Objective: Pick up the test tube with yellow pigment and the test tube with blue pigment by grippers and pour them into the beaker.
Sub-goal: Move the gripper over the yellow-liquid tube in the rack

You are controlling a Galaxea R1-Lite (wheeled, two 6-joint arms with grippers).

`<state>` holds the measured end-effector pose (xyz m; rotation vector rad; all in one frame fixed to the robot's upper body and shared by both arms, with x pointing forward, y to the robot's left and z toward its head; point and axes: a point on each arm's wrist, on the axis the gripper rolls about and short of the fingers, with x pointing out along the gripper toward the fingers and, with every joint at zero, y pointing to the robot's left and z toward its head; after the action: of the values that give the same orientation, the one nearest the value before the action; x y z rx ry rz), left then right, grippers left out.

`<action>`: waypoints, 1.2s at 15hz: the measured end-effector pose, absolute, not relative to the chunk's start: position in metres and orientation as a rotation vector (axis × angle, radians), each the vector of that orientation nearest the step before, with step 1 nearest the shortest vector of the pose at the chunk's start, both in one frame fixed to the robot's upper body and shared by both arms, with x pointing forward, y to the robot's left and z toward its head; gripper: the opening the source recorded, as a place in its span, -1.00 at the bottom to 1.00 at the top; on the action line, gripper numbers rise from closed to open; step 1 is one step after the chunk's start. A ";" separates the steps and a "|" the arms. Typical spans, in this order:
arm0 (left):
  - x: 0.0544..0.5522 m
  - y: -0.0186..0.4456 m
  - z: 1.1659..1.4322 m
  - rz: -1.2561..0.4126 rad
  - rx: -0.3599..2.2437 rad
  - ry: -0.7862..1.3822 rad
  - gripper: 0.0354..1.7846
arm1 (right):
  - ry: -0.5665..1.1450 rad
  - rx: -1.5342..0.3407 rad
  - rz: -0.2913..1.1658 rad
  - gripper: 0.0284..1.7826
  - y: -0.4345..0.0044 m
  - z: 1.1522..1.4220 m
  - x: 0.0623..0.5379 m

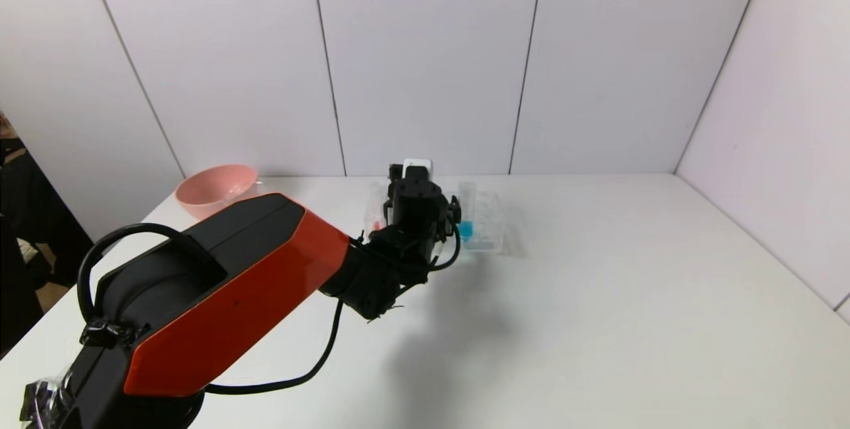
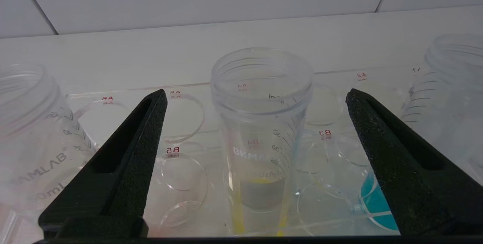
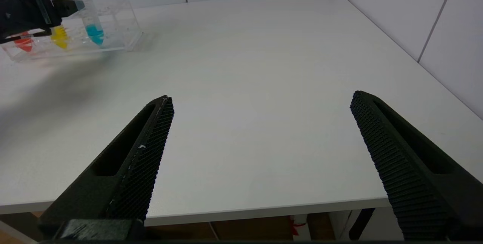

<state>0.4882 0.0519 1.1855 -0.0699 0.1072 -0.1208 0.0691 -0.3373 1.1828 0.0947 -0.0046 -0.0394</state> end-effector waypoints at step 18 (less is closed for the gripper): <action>0.495 0.051 1.170 -0.118 -0.068 0.154 -0.43 | -0.005 0.095 -0.040 0.92 -0.337 1.183 0.069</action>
<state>0.4947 0.0506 1.1704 -0.0676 0.1537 -0.1177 0.0691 -0.3373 1.1828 0.0947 -0.0051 -0.0398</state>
